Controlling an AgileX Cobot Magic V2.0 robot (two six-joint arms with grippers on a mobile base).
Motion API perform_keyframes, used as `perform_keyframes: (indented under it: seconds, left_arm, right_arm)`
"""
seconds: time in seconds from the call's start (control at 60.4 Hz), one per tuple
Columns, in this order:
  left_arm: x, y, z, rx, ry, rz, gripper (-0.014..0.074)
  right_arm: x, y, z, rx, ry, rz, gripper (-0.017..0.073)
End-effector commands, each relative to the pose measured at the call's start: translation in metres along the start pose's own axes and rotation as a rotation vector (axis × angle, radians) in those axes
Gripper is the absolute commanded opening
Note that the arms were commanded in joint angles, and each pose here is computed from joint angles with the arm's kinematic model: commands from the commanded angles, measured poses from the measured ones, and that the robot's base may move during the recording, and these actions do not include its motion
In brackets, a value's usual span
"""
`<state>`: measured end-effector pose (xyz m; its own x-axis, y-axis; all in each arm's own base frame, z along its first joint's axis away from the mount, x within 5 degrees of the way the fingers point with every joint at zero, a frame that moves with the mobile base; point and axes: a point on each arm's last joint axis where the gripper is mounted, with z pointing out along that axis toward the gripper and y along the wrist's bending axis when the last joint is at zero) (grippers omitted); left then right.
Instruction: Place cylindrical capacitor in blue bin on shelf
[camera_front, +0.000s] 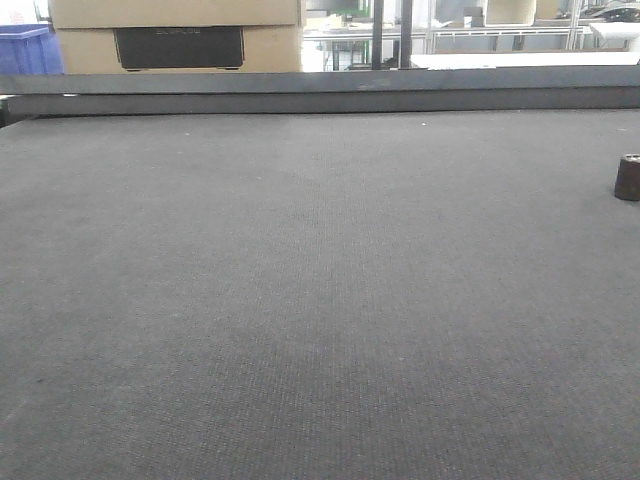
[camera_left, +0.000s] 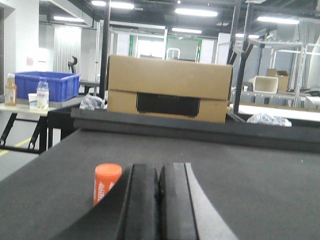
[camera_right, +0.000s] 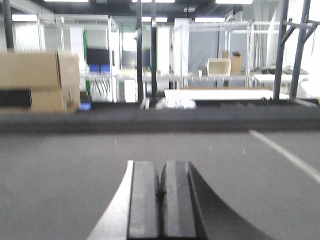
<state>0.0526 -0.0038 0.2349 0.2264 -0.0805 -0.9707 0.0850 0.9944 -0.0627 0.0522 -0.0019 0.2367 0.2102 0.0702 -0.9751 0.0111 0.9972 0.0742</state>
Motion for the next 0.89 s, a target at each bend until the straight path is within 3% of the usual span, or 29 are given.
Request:
perform_keyframes:
  seconds: [0.0,0.083,0.248,0.381,0.513,0.596,0.696,0.778,0.878]
  left_arm:
    - [-0.032,-0.002,-0.001,0.003,-0.092,0.002,-0.0111]
    - [-0.062,-0.004,-0.004,-0.002,-0.073,0.037,-0.0111]
    - [-0.110,-0.004,0.004,-0.032,0.047,0.088,-0.0087]
    - [-0.130,-0.005,0.025,-0.044,0.116,0.110,0.0092]
    - [-0.123,-0.004,0.047,-0.049,0.202,0.129,0.0345]
    - [-0.115,-0.003,0.059,-0.050,0.268,0.130,0.0484]
    - [-0.107,-0.003,0.073,-0.039,0.319,0.138,0.0622]
    - [-0.099,-0.004,0.085,-0.024,0.343,0.178,0.0595]
    - [-0.086,-0.005,0.104,-0.010,0.368,0.171,0.0587]
  right_arm:
    - [-0.036,0.003,-0.002,-0.010,-0.109,0.021,-0.0151]
    - [-0.075,0.007,-0.009,-0.031,-0.157,0.021,-0.0151]
    - [-0.126,0.013,0.008,-0.045,-0.091,0.008,-0.0120]
    - [-0.141,0.014,0.039,-0.040,-0.016,0.008,0.0135]
    - [-0.136,0.014,0.065,-0.036,0.065,0.009,0.0430]
    - [-0.129,0.014,0.077,-0.034,0.115,0.010,0.0563]
    - [-0.123,0.014,0.086,-0.031,0.152,0.010,0.0569]
    - [-0.121,0.014,0.089,-0.030,0.165,0.010,0.0570]
    - [-0.120,0.014,0.090,-0.029,0.167,0.010,0.0570]
